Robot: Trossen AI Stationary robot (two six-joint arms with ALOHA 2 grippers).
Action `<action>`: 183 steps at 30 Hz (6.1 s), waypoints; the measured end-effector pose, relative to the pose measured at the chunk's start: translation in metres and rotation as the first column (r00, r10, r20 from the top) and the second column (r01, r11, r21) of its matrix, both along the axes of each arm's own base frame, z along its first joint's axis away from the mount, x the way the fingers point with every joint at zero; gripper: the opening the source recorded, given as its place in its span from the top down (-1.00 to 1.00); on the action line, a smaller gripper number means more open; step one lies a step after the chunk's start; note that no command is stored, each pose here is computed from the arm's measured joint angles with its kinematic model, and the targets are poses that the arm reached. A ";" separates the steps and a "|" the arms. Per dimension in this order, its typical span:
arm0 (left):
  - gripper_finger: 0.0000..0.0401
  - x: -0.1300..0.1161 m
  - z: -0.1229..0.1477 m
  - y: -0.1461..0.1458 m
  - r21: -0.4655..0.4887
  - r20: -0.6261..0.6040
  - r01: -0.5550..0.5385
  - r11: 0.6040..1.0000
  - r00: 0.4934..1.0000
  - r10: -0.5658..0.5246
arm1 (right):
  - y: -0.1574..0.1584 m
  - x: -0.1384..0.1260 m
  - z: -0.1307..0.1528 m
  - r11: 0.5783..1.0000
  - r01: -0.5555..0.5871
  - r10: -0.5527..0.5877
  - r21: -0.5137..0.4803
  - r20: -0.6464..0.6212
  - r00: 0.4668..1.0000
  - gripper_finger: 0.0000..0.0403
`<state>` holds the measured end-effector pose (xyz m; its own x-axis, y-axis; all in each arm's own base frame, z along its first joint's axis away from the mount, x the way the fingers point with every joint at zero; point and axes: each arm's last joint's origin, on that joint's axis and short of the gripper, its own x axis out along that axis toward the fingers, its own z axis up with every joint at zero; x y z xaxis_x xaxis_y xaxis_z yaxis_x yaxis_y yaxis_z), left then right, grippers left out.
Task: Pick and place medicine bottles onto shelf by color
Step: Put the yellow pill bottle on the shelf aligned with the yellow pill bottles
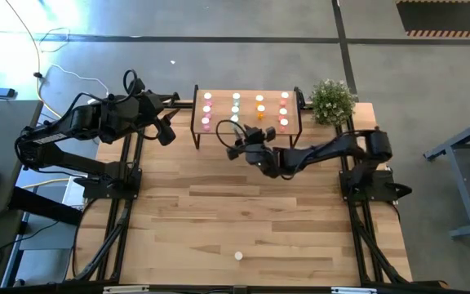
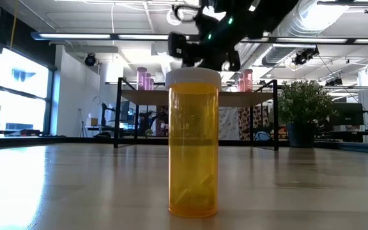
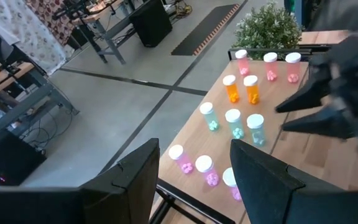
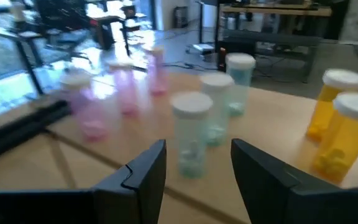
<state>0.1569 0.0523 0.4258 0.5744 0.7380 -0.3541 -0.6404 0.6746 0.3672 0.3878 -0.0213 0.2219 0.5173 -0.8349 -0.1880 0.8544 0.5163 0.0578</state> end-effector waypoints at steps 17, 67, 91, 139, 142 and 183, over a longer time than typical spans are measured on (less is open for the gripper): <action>0.07 0.000 -0.029 -0.008 -0.251 0.039 0.211 0.945 0.977 -0.208 | 0.080 -0.074 0.078 0.896 -0.351 0.324 0.272 0.141 0.935 0.15; 0.07 0.016 -0.105 -0.082 -0.513 0.414 0.448 0.732 0.876 -0.246 | 0.183 -0.042 -0.001 -0.057 -0.940 0.994 0.336 -0.064 -0.084 0.01; 0.07 0.016 -0.105 -0.082 -0.515 0.416 0.441 0.735 0.878 -0.236 | 0.207 -0.022 -0.076 -0.107 -0.921 0.984 0.376 -0.094 -0.152 0.01; 0.07 0.015 -0.106 -0.081 -0.493 0.394 0.412 0.766 0.891 -0.225 | 0.211 -0.019 -0.087 -0.105 -0.930 0.981 0.353 -0.116 -0.154 0.31; 0.07 0.015 -0.106 -0.081 -0.493 0.394 0.412 0.767 0.891 -0.225 | 0.211 -0.019 -0.087 -0.104 -0.929 0.981 0.354 -0.116 -0.154 0.35; 0.07 0.004 -0.096 -0.058 -0.361 0.371 0.384 0.850 0.895 -0.247 | 0.183 -0.008 -0.050 0.366 -0.887 0.925 0.280 -0.005 0.380 0.44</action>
